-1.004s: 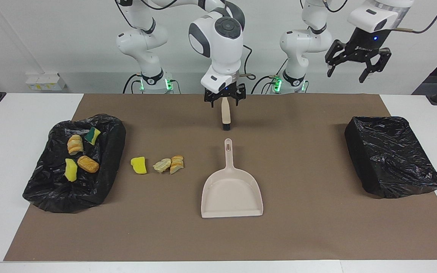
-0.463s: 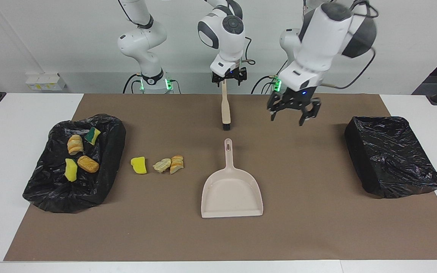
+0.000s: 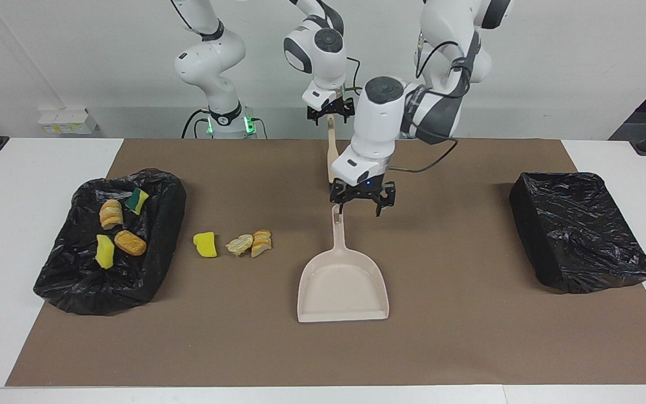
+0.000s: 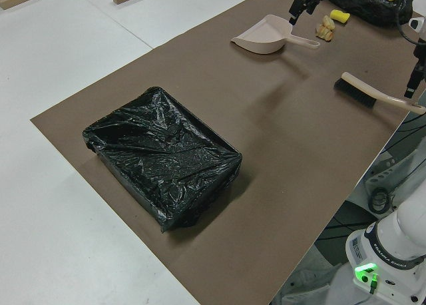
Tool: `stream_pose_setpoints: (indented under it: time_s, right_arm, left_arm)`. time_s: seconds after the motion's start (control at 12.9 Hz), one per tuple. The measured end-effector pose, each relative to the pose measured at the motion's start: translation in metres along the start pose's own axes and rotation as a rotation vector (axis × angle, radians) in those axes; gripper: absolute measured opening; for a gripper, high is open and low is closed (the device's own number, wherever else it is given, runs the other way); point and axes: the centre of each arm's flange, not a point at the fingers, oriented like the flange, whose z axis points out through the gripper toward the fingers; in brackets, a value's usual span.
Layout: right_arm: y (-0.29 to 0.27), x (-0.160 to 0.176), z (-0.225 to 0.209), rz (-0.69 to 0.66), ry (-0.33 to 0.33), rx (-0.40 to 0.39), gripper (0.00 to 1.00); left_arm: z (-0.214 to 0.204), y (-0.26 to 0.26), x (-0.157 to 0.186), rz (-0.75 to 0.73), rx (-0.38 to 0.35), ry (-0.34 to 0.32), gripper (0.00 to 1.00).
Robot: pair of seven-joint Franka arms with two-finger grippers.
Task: Sweep and dump trash in bin
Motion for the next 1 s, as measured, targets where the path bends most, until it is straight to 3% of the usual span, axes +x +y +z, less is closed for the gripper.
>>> stream_pose_setpoints:
  time_s: [0.39,0.46,0.7,0.85,0.93,1.0]
  right_arm:
    - [-0.005,0.007,0.037,0.011,-0.007,-0.013,0.96]
    - [-0.005,0.007,0.038,0.011,-0.008,-0.013,0.89]
    - [-0.004,0.007,0.039,0.011,-0.009,-0.015,0.50]
    - [-0.004,0.007,0.039,0.010,-0.009,-0.016,0.29]
    - [-0.004,0.007,0.039,0.011,-0.010,-0.016,0.26]
    - [-0.004,0.007,0.039,0.012,-0.010,-0.016,0.26]
  left_arm:
    - [0.044,0.011,-0.004,-0.024,0.028,-0.020,1.00]
    - [0.058,0.018,-0.007,-0.028,0.048,-0.015,1.00]
    - [0.079,0.025,-0.008,-0.048,0.045,0.009,1.00]
    - [0.077,0.023,-0.003,-0.056,0.037,0.024,0.93]
    - [0.076,0.022,-0.002,-0.058,0.036,0.028,0.84]
    - [0.078,0.022,-0.002,-0.057,0.037,0.026,0.84]
